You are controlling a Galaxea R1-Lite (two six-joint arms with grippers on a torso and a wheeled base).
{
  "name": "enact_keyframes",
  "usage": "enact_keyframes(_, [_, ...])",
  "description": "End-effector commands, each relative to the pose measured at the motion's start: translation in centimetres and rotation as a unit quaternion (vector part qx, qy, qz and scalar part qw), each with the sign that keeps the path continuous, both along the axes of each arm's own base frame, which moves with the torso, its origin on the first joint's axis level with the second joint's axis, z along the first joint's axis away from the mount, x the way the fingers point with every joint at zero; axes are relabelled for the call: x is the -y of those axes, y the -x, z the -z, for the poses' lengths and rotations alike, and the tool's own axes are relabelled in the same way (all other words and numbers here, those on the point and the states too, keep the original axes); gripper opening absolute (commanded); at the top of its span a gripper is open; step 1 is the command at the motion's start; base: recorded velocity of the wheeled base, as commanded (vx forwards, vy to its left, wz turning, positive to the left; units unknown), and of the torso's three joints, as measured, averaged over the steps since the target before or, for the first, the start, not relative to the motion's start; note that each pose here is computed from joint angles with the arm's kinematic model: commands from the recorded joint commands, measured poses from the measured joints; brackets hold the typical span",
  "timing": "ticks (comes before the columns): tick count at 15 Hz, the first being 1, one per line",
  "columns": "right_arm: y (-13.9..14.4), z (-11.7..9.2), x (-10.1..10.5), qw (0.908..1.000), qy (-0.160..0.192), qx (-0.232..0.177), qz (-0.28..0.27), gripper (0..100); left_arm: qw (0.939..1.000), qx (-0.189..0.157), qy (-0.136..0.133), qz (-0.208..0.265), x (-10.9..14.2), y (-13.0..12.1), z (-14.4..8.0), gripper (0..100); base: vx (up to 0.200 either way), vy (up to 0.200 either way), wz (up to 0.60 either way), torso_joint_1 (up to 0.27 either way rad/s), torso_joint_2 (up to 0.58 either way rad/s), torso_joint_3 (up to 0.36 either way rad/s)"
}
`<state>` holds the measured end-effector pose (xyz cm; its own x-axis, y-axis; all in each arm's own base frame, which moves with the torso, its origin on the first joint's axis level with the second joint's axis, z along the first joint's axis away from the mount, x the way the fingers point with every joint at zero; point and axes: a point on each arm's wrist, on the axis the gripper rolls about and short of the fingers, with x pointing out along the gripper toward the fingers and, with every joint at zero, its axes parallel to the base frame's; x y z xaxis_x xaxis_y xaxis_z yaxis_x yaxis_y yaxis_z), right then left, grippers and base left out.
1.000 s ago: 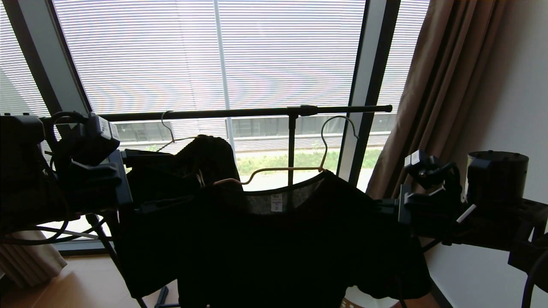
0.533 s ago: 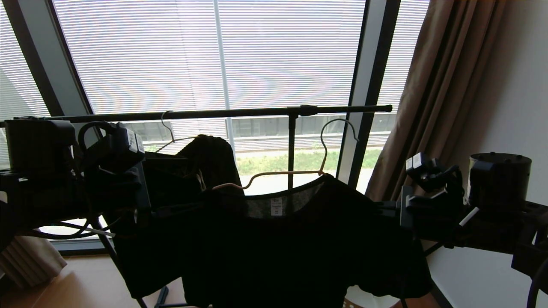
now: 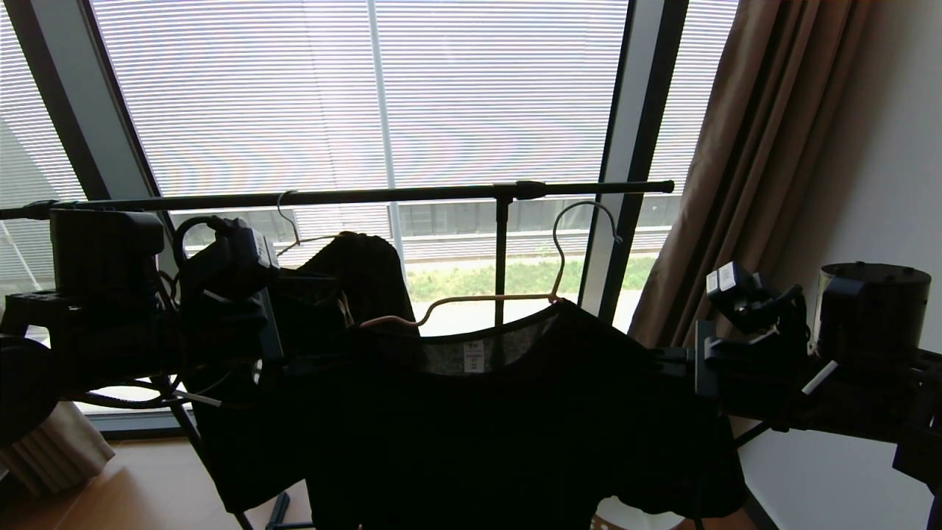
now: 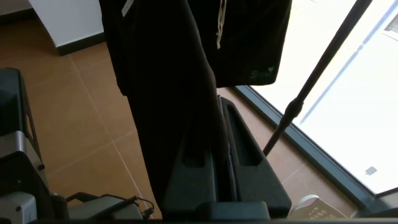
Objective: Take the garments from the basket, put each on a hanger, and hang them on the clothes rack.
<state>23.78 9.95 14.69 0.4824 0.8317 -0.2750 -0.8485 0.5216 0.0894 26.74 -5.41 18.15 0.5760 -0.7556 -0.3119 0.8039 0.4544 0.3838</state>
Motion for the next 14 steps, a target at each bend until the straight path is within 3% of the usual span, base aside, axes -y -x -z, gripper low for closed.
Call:
enact_keyframes(1, [0.2, -0.2, 0.0, 1.0000, -0.001, 0.004, -0.001, 0, 1.0000, -0.002, -0.003, -0.004, 0.1, -0.2, 0.2, 100, 0.000, 0.000, 0.00, 0.000, 0.00, 0.000])
enact_keyframes(6, [0.6, 0.2, -0.6, 0.9998, 0.007, 0.007, -0.019, 0, 0.9997, 0.001, -0.016, -0.019, 1.2, -0.9, 0.1, 100, 0.000, 0.000, 0.00, 0.000, 0.00, 0.000])
enact_keyframes(14, [0.4, 0.3, -0.7, 0.9997, 0.011, 0.009, -0.020, 0, 0.9995, 0.008, -0.010, 0.030, 4.2, -0.5, -0.5, 100, 0.000, 0.000, 0.00, 0.000, 0.00, 0.000])
